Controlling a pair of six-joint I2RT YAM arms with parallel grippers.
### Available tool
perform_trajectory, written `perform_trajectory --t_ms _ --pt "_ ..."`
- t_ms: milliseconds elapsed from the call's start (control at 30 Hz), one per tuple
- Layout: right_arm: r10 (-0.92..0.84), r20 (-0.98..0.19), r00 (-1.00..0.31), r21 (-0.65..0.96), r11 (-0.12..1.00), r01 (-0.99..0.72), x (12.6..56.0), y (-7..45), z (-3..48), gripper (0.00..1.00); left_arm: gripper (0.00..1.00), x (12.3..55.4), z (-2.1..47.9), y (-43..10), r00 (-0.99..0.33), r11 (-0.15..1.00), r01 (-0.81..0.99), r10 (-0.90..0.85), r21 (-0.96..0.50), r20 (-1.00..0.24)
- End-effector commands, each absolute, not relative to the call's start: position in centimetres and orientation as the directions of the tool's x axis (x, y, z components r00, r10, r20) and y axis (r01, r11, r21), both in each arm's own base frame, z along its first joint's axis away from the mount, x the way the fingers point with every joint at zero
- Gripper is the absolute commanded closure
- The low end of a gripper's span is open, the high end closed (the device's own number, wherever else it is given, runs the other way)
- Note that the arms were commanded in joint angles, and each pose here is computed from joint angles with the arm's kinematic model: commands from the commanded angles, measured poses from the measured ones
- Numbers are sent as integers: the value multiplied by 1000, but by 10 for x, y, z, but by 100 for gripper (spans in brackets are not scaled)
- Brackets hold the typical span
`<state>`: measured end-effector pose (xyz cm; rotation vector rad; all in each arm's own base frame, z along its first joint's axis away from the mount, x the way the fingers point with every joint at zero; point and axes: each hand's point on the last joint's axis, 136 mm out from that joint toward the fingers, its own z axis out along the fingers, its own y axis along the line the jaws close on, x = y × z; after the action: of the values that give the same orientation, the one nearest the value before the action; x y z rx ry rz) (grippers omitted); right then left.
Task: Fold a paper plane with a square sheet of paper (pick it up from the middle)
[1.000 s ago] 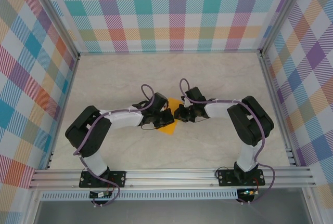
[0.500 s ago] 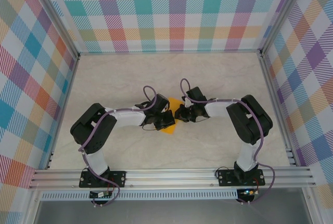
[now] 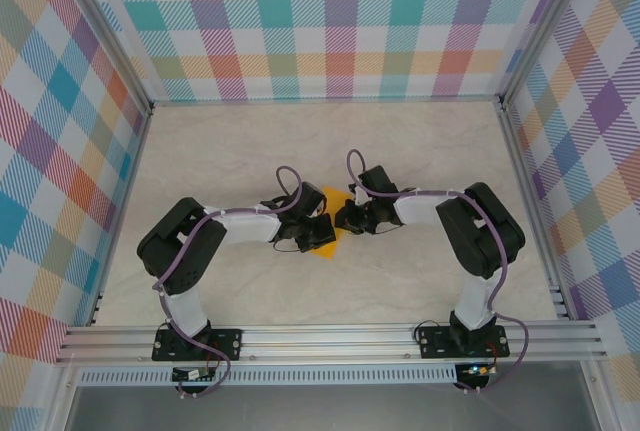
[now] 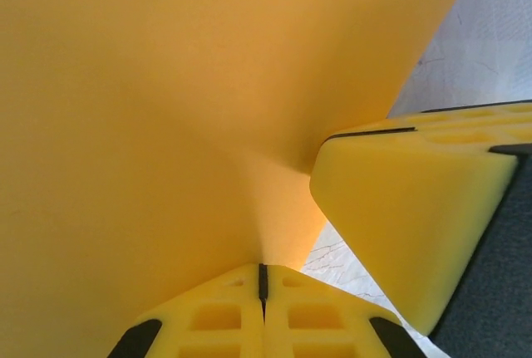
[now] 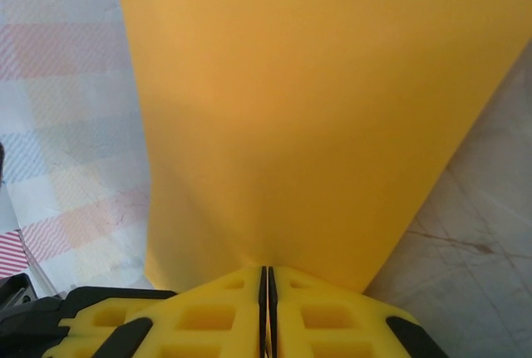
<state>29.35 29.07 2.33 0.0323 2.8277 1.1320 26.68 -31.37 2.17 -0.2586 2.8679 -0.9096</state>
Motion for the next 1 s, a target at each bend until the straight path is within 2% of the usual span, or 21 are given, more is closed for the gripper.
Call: perform_trajectory --t_ms 0,567,967 --pt "29 -104 -994 696 716 -51 298 294 32 89 95 260 28 -321 -986 808 -90 -156 -583 -64" --pt "-7 -17 -1000 660 751 -16 285 288 6 90 95 274 43 -336 -982 768 -53 -158 -638 -108" --pt "-22 -44 -999 660 750 -46 291 289 8 90 95 251 3 -304 -986 853 -119 -162 -507 -41"
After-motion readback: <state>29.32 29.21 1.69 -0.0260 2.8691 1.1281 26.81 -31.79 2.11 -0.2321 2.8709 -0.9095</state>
